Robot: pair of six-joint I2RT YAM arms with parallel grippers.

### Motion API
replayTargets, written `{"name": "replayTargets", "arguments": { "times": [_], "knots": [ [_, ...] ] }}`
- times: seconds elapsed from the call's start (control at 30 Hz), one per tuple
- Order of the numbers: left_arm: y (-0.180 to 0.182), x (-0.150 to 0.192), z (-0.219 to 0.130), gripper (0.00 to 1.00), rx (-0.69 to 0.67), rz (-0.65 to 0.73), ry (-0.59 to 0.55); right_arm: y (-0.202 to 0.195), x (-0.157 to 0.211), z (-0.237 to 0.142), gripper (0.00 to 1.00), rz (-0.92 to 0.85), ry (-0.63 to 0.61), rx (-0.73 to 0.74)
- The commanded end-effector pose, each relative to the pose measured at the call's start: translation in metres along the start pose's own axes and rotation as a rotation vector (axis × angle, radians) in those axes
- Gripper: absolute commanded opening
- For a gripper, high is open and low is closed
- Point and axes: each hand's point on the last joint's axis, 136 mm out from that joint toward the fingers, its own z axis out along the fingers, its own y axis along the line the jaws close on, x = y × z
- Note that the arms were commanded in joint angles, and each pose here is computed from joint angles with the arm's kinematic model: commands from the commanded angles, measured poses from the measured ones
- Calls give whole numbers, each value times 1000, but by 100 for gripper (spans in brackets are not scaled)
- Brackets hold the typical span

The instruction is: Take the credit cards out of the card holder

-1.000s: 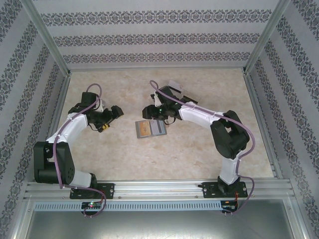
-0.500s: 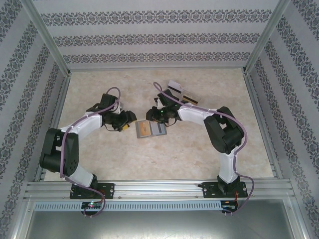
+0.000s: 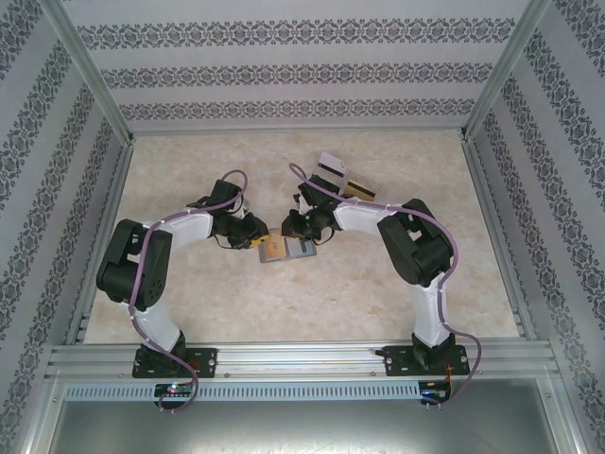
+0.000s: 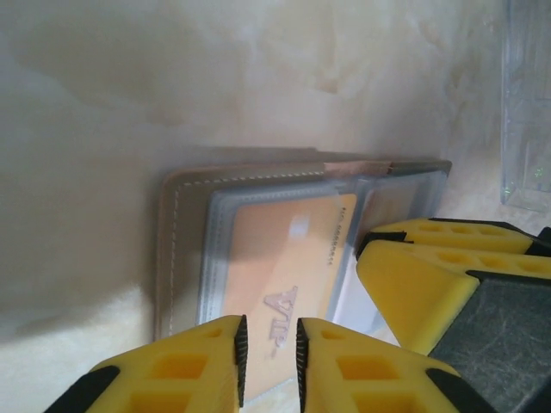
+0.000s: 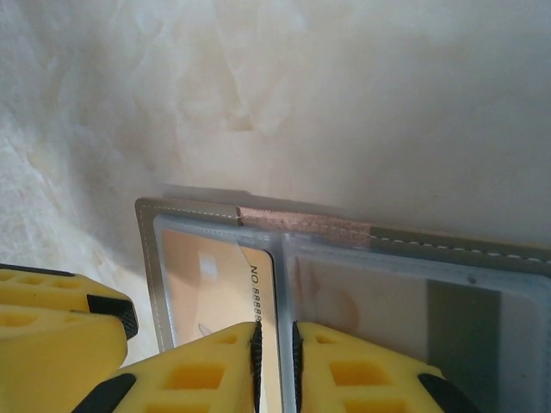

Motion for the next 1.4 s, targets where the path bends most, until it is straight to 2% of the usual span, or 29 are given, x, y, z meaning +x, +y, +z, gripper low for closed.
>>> {"name": "replayTargets", "arguments": {
  "times": [0.0,0.27,0.8,0.97,1.37],
  "knots": [
    [-1,-8,4,22,-21,5,-27,0,1,5,20,-1,35,-12],
    [17,-3,17,16,-71,-21,4,-2,1,7,20,-3,44,2],
    [36,2,23,14,-126,-19,25,7,6,11,21,-9,77,-43],
    [39,4,25,14,-132,-21,29,-1,7,13,21,2,75,-14],
    [39,5,26,13,-128,-23,32,10,5,8,10,-14,61,-73]
  ]
}}
